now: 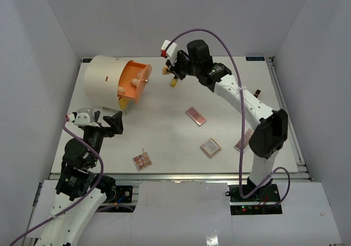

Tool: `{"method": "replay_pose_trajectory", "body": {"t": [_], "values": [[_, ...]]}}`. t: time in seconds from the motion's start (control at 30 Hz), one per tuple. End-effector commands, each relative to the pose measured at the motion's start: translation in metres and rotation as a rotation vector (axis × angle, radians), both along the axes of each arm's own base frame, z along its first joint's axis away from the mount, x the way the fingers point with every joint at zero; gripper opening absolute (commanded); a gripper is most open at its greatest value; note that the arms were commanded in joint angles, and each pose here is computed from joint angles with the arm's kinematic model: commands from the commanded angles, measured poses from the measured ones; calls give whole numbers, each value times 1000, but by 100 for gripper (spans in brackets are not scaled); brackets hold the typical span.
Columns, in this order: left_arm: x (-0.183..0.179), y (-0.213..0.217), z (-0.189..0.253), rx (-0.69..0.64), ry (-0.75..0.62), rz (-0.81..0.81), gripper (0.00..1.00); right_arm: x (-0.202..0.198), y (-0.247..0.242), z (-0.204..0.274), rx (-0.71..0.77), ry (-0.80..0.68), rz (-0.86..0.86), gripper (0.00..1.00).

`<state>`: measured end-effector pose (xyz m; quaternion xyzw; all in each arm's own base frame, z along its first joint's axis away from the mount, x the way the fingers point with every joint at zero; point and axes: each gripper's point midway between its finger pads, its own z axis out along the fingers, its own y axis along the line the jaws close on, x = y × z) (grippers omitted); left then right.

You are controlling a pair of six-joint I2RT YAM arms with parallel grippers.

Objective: Organize the makeup

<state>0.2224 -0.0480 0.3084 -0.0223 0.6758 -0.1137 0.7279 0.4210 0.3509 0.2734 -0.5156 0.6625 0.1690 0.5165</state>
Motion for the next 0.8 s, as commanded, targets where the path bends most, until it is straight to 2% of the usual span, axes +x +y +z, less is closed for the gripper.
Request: {"method": "replay_pose_trajectory", "body": {"t": [0.0, 0.07, 0.13, 0.33, 0.77], "values": [[-1, 10, 5, -10, -23, 54, 98, -15, 49, 110, 163, -234, 119, 8], [-1, 13, 5, -11, -25, 65, 98, -17, 68, 137, 232, -259, 141, 8], [-1, 14, 5, -11, -23, 70, 98, -24, 94, 143, 263, -269, 169, 8], [0, 15, 4, -10, -20, 79, 98, -26, 146, 118, 269, -287, 180, 10], [1, 14, 2, -6, -16, 74, 98, -18, 172, 66, 214, -273, 160, 32]]}}
